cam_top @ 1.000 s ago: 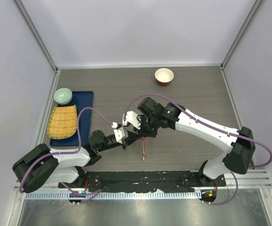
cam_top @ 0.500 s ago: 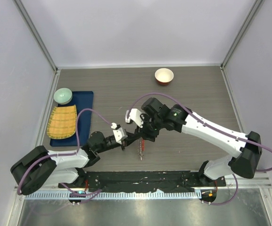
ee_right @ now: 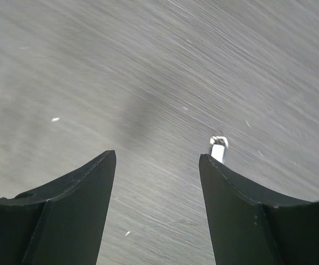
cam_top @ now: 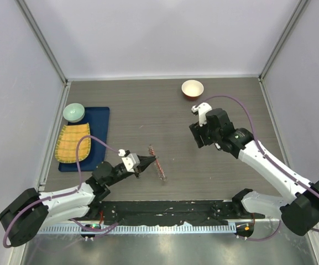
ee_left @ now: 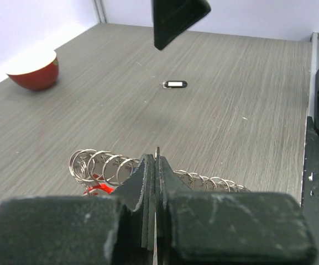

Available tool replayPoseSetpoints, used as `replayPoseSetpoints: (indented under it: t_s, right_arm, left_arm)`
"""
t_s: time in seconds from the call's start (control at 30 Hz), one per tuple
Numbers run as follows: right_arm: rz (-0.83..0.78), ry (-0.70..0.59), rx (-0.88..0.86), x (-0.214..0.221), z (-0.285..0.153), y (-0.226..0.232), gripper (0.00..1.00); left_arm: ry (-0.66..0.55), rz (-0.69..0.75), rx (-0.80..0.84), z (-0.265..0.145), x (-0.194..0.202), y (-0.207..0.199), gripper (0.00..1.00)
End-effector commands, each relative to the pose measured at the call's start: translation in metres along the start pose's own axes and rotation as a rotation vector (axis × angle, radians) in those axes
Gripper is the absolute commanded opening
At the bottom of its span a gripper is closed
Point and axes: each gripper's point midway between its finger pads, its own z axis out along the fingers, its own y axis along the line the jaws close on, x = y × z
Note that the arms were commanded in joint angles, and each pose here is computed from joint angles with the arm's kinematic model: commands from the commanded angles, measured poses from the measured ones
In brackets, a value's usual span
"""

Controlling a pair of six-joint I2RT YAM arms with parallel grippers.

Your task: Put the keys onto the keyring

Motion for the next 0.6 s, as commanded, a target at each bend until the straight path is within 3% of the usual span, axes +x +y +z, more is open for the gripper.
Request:
replayPoseSetpoints:
  t_s: [0.0, 0.3, 0.57]
  right_arm:
    - [0.162, -0.058, 0.245, 0.011, 0.013, -0.055, 0.68]
    - [0.293, 0.079, 0.323, 0.065, 0.056, -0.102, 0.59]
    - [0.245, 0.175, 0.296, 0.082, 0.089, -0.103, 0.46]
  left_arm:
    - [-0.036, 0.07, -0.063, -0.002, -0.016, 0.013, 0.0]
    - [0.011, 0.091, -0.121, -0.007, -0.01, 0.024, 0.0]
    - [0.011, 0.085, -0.135, -0.008, -0.012, 0.026, 0.0]
